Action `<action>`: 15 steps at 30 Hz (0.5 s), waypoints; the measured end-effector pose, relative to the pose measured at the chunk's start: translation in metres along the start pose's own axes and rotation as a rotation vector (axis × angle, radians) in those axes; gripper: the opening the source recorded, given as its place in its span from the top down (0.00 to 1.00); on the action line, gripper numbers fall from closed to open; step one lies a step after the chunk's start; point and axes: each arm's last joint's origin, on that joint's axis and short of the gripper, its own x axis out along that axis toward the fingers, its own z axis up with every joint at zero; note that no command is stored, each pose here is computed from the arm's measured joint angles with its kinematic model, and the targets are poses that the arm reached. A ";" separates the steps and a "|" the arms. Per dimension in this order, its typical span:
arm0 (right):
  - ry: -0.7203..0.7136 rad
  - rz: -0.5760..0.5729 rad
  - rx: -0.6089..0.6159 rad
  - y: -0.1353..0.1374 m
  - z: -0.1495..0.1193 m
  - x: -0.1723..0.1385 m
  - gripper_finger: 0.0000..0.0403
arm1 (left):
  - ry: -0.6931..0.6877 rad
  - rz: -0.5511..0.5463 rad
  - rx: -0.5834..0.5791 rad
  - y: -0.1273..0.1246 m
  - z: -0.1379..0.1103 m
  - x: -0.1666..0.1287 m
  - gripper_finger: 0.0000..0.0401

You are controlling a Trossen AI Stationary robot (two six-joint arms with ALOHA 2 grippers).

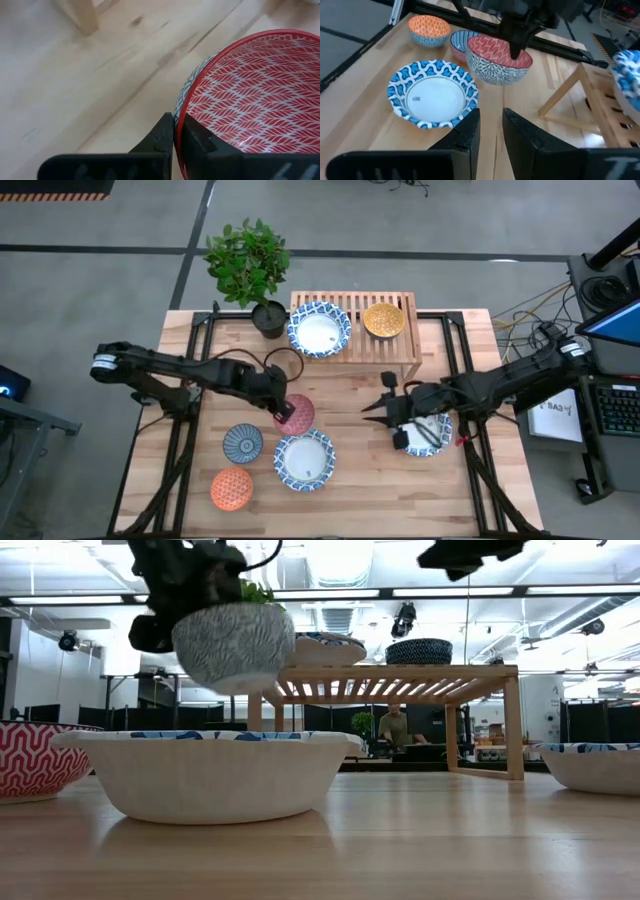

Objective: Place and stack bowls onto a shelf
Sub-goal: Stack the red pattern bowl on top of the yellow bowl on the shelf

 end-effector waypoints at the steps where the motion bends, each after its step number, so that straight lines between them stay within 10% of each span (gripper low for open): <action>1: 0.005 0.001 -0.014 0.000 0.002 0.004 0.82 | -0.001 -0.009 0.000 -0.001 0.001 -0.001 1.00; 15: 0.168 0.076 -0.233 0.006 0.047 0.071 0.82 | 0.026 -0.014 0.039 -0.009 0.003 0.014 1.00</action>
